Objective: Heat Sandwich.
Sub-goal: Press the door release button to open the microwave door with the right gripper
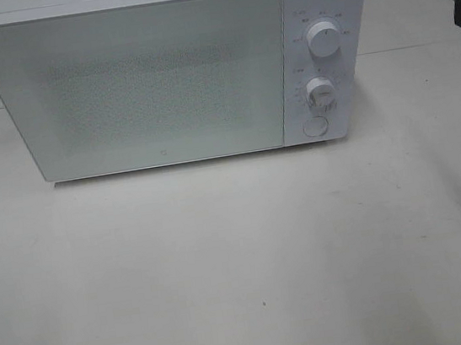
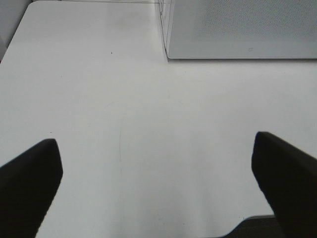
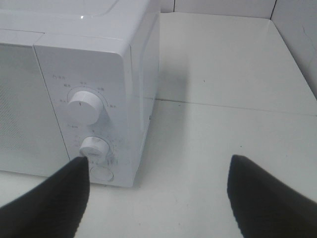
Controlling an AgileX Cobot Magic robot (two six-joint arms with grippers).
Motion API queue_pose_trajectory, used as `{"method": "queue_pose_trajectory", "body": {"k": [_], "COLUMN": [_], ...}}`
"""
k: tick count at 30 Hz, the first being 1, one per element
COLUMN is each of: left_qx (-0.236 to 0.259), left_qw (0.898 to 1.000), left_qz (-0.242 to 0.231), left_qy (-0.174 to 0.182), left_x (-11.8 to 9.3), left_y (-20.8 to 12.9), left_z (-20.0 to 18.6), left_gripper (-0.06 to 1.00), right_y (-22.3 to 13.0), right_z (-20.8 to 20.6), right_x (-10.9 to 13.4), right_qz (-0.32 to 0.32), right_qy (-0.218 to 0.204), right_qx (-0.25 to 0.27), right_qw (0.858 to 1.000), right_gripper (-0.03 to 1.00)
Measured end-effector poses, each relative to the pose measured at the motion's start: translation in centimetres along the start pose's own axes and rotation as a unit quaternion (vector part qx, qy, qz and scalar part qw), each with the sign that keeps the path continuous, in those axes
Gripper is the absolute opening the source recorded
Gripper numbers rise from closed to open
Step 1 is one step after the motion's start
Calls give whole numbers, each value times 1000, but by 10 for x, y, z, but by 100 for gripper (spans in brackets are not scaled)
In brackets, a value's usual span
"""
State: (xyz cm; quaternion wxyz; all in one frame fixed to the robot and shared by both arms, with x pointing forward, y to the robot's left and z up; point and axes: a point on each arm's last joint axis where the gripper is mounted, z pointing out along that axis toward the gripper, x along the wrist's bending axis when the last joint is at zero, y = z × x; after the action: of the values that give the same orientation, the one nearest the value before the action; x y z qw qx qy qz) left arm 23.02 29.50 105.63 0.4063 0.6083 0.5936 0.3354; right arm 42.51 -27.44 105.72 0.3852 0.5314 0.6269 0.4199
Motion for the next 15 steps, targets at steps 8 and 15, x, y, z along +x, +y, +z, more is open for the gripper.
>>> {"method": "queue_pose_trajectory", "body": {"k": [8, 15], "left_qx": [0, 0], "left_qw": [1000, 1000], "left_qz": [0, 0], "left_qy": [0, 0], "left_x": [0, 0], "left_y": [0, 0], "left_z": [0, 0], "left_gripper": [99, 99], "right_y": [-19, -51], "right_z": [24, 39], "right_x": [4, 2], "right_qz": [5, 15], "right_qy": [14, -3], "right_qx": [-35, -57], "right_qw": [999, 998], "right_gripper": [75, 75]}}
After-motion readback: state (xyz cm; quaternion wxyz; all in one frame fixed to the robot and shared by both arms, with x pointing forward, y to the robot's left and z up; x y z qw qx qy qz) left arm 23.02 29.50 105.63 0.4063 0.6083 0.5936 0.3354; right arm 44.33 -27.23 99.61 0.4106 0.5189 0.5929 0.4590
